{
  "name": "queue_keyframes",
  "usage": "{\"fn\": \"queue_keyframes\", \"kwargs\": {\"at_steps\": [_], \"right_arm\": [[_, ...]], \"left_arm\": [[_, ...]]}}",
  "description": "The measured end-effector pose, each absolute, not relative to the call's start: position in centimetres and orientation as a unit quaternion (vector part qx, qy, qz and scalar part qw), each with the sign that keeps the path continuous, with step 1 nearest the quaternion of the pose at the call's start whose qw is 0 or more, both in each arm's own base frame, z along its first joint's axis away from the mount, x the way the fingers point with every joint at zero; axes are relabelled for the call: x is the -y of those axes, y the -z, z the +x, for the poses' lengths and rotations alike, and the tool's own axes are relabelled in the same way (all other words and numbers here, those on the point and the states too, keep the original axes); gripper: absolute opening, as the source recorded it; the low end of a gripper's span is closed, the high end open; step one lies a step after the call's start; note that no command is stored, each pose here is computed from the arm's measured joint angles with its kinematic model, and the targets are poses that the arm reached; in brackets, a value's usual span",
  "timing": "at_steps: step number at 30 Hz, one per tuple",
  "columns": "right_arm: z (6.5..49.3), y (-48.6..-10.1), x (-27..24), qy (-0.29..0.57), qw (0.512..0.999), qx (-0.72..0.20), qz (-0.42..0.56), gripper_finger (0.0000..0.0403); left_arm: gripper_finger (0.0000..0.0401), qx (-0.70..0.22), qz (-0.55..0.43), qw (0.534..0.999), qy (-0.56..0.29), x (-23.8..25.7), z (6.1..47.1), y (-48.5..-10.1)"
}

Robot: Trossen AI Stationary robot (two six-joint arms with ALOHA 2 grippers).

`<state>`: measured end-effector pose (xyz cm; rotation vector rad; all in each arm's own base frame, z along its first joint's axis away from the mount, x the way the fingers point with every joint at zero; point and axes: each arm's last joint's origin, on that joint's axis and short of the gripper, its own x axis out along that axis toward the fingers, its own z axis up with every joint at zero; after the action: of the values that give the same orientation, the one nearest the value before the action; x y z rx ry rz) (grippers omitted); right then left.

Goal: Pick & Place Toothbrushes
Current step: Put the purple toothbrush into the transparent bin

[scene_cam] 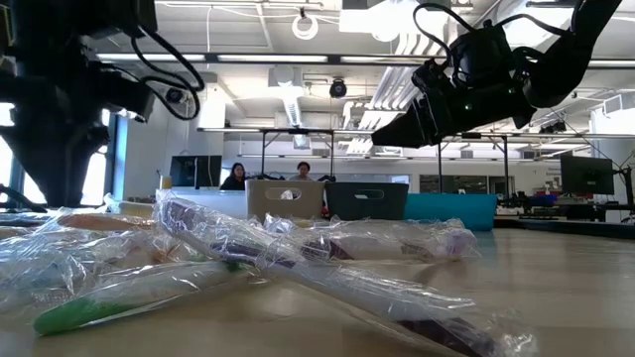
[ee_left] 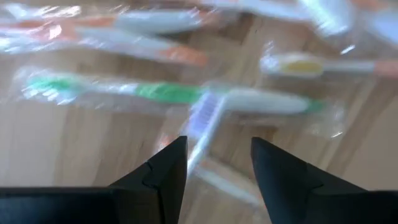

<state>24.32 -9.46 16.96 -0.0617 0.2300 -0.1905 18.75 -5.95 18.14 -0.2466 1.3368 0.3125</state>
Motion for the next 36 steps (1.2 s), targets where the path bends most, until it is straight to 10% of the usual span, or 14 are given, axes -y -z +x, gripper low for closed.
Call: {"fn": "queue_keyframes", "kwargs": {"at_steps": [36], "right_arm": [[24.3,-17.0,9.5,0.095,0.989,-0.112,-0.035,0.0261]], "left_arm": [[0.0170,-0.600,-0.133,0.772,-0.164,5.8,18.5,-15.9]]}}
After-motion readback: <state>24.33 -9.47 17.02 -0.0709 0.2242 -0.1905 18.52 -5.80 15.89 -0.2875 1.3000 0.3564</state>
